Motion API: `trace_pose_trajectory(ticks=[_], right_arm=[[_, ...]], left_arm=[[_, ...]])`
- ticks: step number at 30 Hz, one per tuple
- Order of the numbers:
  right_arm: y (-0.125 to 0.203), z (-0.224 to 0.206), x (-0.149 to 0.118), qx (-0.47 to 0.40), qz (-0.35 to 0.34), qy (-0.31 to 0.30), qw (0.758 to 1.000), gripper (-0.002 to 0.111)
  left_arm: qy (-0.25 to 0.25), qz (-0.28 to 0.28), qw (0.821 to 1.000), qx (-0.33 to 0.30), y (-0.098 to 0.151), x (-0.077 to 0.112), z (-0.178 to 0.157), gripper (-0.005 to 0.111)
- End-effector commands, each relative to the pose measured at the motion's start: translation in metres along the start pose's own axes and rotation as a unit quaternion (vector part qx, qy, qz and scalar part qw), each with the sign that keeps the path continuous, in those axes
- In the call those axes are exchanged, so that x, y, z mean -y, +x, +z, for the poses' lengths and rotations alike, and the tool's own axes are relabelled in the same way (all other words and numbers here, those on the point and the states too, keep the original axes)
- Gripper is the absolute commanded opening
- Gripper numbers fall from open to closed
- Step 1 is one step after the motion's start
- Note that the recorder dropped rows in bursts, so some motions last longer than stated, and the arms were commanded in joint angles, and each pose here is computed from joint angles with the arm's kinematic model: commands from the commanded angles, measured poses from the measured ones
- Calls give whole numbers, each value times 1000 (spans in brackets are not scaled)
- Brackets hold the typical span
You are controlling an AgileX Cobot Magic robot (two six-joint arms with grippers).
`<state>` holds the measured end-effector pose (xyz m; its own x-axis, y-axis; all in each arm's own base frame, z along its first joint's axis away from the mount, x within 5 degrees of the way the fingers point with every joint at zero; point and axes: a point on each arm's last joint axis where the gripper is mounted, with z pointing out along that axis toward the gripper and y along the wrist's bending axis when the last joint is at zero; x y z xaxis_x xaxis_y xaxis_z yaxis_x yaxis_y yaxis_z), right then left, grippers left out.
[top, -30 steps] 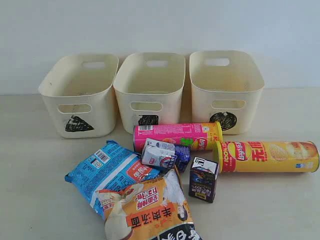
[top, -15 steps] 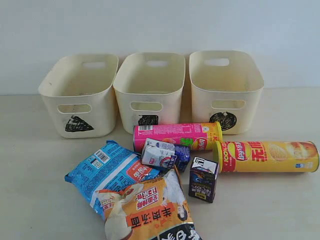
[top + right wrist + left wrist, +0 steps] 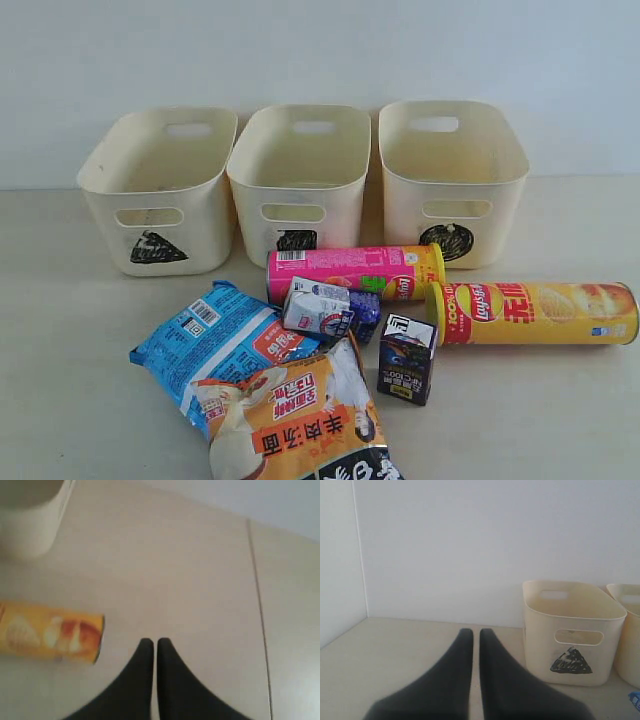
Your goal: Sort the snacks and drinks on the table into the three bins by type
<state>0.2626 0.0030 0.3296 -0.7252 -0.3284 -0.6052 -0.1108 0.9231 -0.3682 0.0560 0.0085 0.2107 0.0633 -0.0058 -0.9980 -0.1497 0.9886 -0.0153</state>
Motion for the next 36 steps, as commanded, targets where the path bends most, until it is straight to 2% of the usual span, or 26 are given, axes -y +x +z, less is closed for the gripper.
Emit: trace_pose_trajectory(ticks=[1, 5, 7, 10, 13, 15, 23, 36], right_arm=[[-3, 20, -25, -153, -134, -103, 974, 0], [-5, 32, -45, -186, -234, -142, 944, 1], [-8, 36, -56, -174, -278, -155, 932, 8], [-13, 44, -74, -148, -343, -171, 912, 32], [-18, 58, -90, -116, -379, -179, 900, 67], [-19, 70, -98, -107, -406, -184, 889, 84], [-9, 113, -121, -126, -447, -208, 861, 85], [0, 159, -144, -103, -463, -215, 854, 85]], left_arm=[[-2, -6, 1000, 4, -1, 0, 0, 4], [-2, -6, 1000, 4, -1, 0, 0, 4], [-2, -6, 1000, 4, -1, 0, 0, 4], [-2, -6, 1000, 4, -1, 0, 0, 4], [-2, -6, 1000, 4, -1, 0, 0, 4], [-2, -6, 1000, 4, -1, 0, 0, 4], [-2, -6, 1000, 4, -1, 0, 0, 4], [-2, -6, 1000, 4, -1, 0, 0, 4]])
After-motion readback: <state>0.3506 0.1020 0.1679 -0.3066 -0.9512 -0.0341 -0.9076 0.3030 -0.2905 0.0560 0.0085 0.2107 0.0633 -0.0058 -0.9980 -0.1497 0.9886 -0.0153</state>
